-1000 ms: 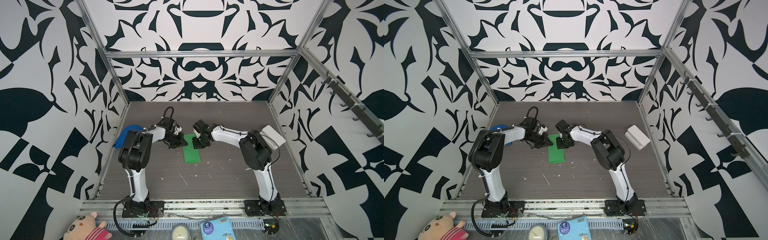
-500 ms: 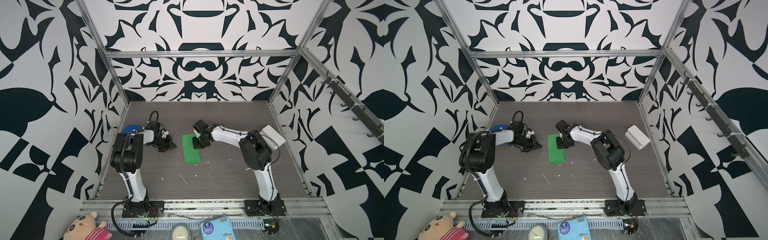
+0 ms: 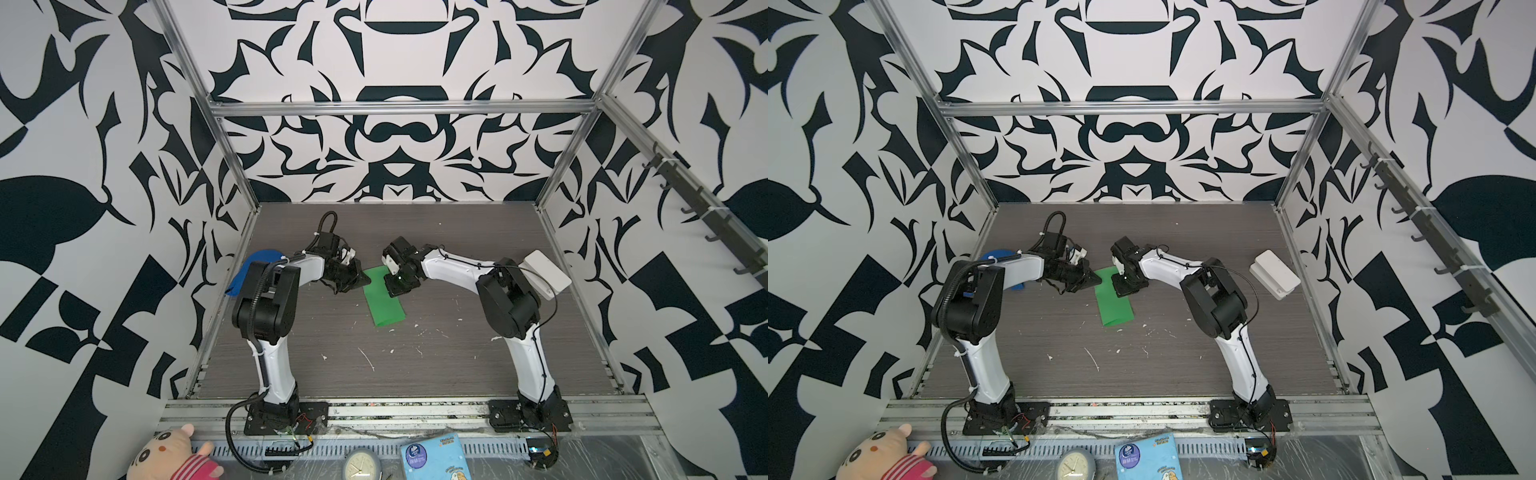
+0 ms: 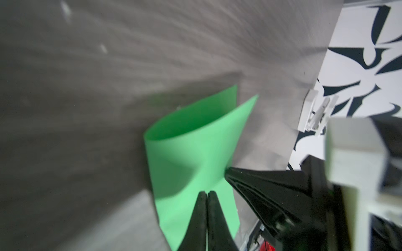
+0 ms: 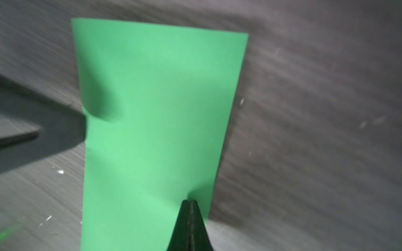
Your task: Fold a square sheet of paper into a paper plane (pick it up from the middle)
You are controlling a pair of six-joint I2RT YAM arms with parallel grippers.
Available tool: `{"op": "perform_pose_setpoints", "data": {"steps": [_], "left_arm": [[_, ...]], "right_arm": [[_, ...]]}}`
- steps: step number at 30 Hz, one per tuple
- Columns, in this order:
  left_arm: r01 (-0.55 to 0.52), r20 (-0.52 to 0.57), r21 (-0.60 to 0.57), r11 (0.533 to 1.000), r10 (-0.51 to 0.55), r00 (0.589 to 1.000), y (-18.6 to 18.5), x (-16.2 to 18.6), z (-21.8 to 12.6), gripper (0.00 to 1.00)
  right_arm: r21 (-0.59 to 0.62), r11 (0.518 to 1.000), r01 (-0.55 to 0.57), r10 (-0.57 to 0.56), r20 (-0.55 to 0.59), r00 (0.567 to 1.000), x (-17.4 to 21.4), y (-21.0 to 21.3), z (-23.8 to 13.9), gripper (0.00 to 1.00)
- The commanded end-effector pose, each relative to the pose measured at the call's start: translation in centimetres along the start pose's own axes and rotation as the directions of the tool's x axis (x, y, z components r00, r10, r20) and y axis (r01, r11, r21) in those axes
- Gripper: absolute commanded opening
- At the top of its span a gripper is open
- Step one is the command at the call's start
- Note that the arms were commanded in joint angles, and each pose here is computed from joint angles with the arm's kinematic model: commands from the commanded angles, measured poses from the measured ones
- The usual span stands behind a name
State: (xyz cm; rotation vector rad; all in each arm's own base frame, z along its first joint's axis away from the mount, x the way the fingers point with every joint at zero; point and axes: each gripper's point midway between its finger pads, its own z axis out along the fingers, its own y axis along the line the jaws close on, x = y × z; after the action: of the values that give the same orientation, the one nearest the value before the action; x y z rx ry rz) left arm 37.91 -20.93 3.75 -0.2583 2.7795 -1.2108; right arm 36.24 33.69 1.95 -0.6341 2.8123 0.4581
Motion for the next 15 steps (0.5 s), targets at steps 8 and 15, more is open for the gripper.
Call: {"op": "perform_pose_setpoints", "data": {"steps": [8,15], "left_arm": [[0.056,-0.017,-0.088,0.995,-0.057,0.998,3.7,0.5,1.3,0.05],[0.065,-0.008,-0.119,0.991,-0.066,0.998,4.6,0.9,1.3,0.05]], "right_arm": [[0.037,0.994,0.105,-0.102,-0.072,0.992,0.4,-2.5,0.2,0.00],[-0.109,0.976,-0.186,0.195,0.083,0.977,-1.7,3.1,-5.8,0.00]]}}
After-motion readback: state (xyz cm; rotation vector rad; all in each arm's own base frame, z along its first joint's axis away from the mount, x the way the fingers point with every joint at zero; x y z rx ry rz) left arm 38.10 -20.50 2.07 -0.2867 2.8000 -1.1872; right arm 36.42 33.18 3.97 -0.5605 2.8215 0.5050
